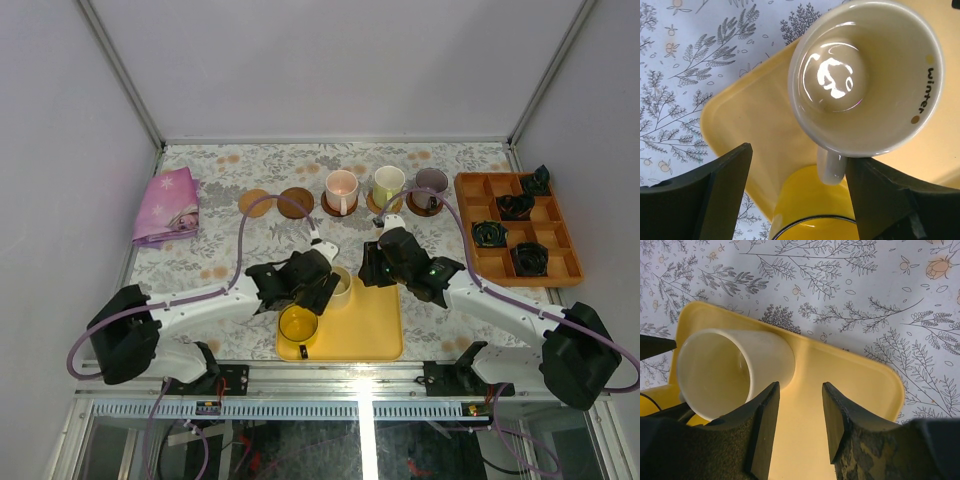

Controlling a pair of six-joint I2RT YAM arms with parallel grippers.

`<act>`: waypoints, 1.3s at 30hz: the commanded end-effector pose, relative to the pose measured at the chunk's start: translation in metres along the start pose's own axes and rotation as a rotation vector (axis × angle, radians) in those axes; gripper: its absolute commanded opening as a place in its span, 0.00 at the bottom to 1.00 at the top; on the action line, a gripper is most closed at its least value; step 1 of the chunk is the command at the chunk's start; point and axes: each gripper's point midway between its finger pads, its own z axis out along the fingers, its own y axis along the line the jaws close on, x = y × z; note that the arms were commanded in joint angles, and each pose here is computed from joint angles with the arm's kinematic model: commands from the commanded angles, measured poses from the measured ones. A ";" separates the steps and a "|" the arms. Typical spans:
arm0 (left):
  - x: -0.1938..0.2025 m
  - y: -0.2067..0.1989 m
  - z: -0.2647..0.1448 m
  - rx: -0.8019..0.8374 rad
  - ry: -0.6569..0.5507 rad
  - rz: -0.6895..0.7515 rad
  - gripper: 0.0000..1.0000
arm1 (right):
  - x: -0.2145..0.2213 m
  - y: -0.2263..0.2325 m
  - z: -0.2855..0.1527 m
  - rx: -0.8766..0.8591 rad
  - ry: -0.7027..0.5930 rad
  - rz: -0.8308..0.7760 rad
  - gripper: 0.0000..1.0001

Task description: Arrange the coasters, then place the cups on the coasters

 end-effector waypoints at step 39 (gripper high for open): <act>-0.061 -0.036 -0.006 0.110 -0.222 0.008 0.07 | -0.013 -0.003 -0.005 0.021 -0.073 0.028 0.45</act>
